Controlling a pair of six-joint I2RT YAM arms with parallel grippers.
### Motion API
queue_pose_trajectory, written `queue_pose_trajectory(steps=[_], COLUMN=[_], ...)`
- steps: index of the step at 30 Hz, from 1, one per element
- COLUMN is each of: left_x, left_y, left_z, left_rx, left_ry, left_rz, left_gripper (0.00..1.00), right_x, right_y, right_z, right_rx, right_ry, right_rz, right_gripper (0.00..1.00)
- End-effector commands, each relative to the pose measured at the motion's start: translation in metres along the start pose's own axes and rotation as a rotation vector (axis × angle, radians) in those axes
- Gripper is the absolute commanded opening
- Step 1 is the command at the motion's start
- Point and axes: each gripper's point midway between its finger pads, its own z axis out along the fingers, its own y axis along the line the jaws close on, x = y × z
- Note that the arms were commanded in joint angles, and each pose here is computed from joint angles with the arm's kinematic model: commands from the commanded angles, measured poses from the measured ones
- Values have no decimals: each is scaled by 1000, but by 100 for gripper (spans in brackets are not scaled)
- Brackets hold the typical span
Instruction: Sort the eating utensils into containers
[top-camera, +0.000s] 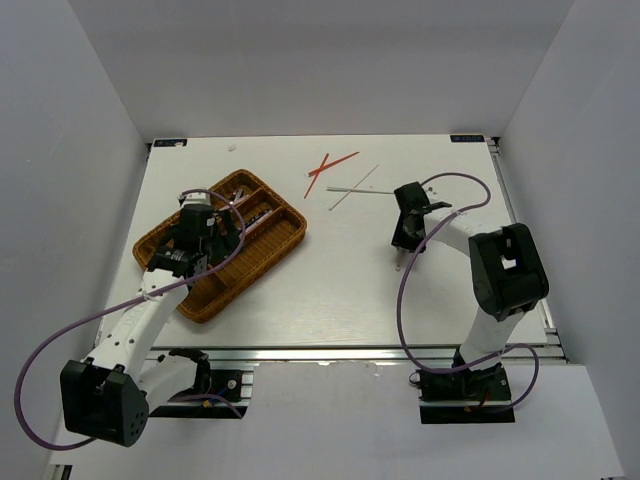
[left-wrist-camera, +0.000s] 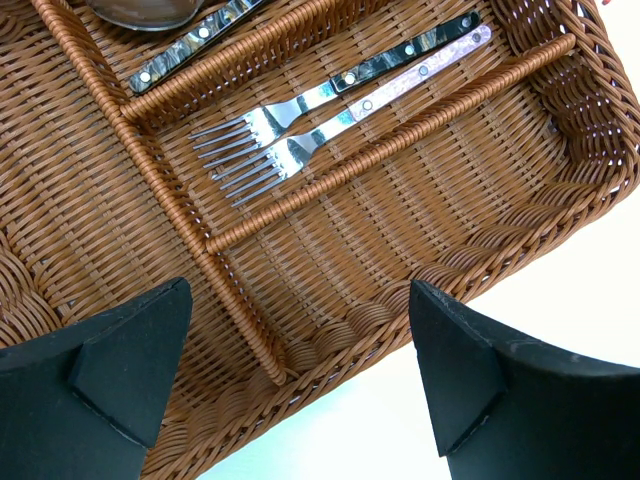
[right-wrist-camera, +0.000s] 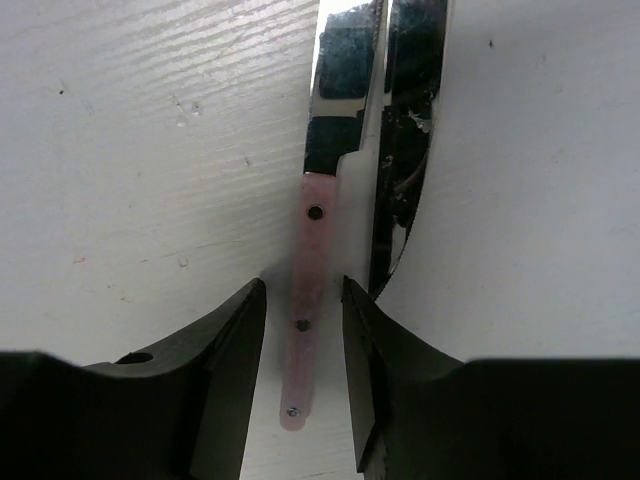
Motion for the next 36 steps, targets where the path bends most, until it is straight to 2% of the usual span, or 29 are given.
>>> queue_pose_trajectory(steps=[1, 2, 4, 5, 6, 7, 11, 14, 16, 17, 18, 20, 21, 23, 24, 26, 28, 31, 33, 35, 36], left_x=[-7, -6, -5, -4, -4, -5, -10, -16, -21, -28, -31, -43, -50, -57, -65, -69, -75, -77, -78, -78, -78], left_y=[-3, -4, -4, -4, -4, -3, 0, 4, 6, 10, 13, 29, 36, 47, 55, 63, 70, 72, 73, 77, 78], left_z=[-5, -4, -3, -3, -2, -3, -6, -11, -15, -22, -25, -35, -45, -57, -70, -81, -96, -104, -105, -106, -106], left_rx=[24, 25, 25, 25, 22, 21, 5, -10, -18, -33, -49, -126, -147, -191, -212, -232, -236, -223, -224, -248, -256], left_ry=[-27, -22, -14, -12, -12, -16, -37, -69, -93, -127, -147, -211, -257, -313, -369, -415, -482, -519, -523, -523, -524], left_rz=[4, 5, 8, 9, 9, 8, 1, -10, -22, -35, -44, -83, -117, -151, -187, -222, -262, -280, -282, -287, -290], left_gripper=[98, 98, 98, 98, 98, 98, 98, 98, 98, 98, 98, 98, 98, 98, 98, 98, 98, 98, 98, 98, 98], right_x=[4, 11, 20, 23, 27, 28, 24, 4, -7, -9, -1, 0, 11, 15, 31, 28, 34, 36, 53, 46, 53], right_y=[-6, -7, -1, 1, 3, 6, 23, 50, 89, 107, 130, 173, 191, 221, 239, 263, 283, 316, 338, 342, 349], right_z=[8, 12, 16, 18, 19, 19, 5, -26, -59, -75, -87, -115, -121, -143, -148, -170, -166, -185, -195, -182, -177], right_rx=[39, 36, 2, -10, -10, -13, -35, -106, -237, -313, -385, -544, -583, -692, -792, -890, -945, -991, -986, -808, -766], right_ry=[0, 16, 42, 46, 53, 55, 29, -66, -153, -191, -225, -281, -303, -344, -337, -352, -290, -267, -373, -540, -579], right_rz=[35, 34, 38, 37, 31, 28, 4, -48, -125, -188, -342, -509, -668, -811, -941, -1019, -1041, -1073, -1227, -1445, -1518], right_gripper=[42, 38, 24, 10, 3, 0, 0, 0, 0, 0, 0, 0, 0, 0, 0, 0, 0, 0, 0, 0, 0])
